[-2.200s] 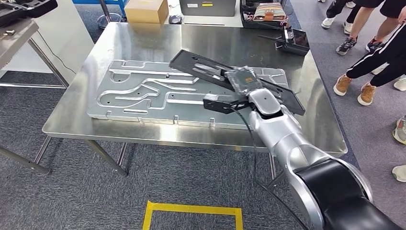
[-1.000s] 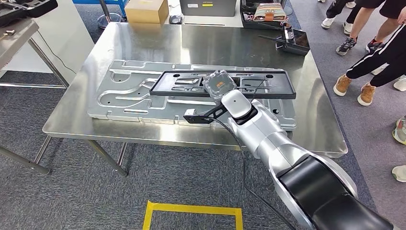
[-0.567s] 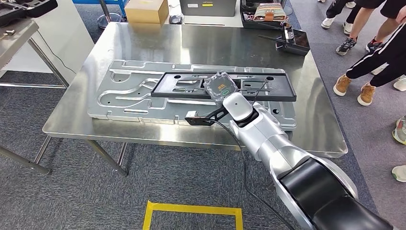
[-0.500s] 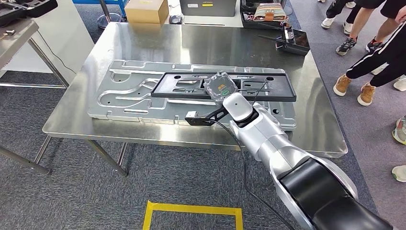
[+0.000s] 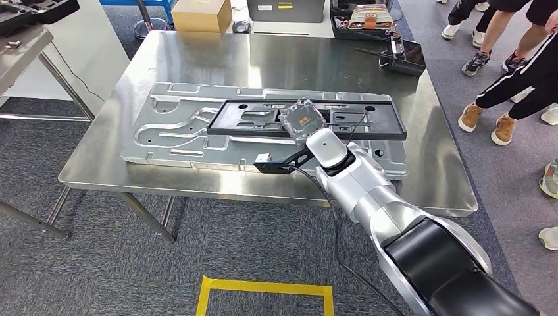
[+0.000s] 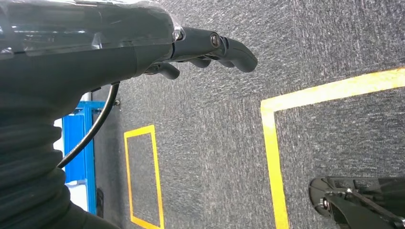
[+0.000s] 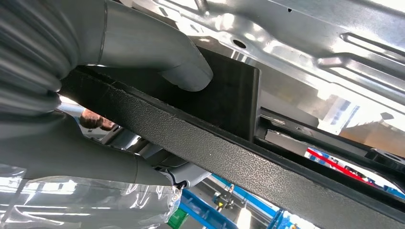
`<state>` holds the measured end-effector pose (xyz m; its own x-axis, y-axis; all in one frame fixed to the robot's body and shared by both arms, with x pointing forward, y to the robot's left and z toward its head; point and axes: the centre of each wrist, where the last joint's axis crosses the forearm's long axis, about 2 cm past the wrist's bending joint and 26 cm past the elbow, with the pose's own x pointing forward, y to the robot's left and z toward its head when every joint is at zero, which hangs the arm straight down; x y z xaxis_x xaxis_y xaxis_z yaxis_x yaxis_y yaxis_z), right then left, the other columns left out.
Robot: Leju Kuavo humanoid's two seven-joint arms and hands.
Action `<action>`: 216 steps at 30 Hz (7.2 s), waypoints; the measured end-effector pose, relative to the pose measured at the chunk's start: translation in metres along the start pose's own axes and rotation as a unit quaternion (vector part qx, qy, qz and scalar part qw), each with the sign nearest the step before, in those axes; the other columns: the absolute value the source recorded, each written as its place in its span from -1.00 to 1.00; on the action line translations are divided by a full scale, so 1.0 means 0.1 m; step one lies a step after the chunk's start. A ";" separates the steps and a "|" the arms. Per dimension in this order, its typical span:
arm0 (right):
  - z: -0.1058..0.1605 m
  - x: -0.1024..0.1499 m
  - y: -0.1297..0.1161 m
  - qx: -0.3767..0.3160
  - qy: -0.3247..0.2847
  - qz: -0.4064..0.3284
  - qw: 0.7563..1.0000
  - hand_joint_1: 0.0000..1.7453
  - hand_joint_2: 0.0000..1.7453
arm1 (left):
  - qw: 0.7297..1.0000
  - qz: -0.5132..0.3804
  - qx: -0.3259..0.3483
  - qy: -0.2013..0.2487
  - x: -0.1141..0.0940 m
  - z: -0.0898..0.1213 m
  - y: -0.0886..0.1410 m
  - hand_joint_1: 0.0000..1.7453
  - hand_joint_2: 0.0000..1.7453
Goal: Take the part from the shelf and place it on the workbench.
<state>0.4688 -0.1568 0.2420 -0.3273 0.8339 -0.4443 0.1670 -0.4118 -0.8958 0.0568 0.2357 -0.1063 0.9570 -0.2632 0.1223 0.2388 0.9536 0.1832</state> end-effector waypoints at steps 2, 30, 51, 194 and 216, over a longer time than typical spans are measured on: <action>0.00 0.00 0.00 0.000 -0.002 0.000 1.000 1.00 1.00 | 1.000 0.002 0.000 0.000 0.00 0.00 0.00 -1.00 1.00; 0.01 0.01 0.02 -0.008 0.001 0.000 1.000 1.00 1.00 | 1.000 0.005 -0.001 -0.004 0.00 0.00 -0.01 -1.00 1.00; 0.03 0.00 0.00 -0.112 -0.010 0.000 0.994 1.00 1.00 | 1.000 0.023 0.005 -0.016 -0.02 0.00 -0.01 -1.00 1.00; -0.05 -0.07 -0.32 -0.190 0.012 -0.140 0.972 -1.00 -1.00 | 0.997 0.070 -0.003 -0.039 0.09 0.02 -0.05 -1.00 -1.00; -0.10 -0.18 -0.40 -0.148 0.040 -0.140 0.978 -1.00 -1.00 | 0.997 0.067 0.000 -0.044 0.15 0.01 0.01 -1.00 -1.00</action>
<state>0.4775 -0.1517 0.2857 -0.3273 0.9297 -0.1689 0.3463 -0.0484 -0.9369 0.0710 0.2325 -0.1037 0.9622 -0.1453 0.2306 0.1097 0.9810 0.1602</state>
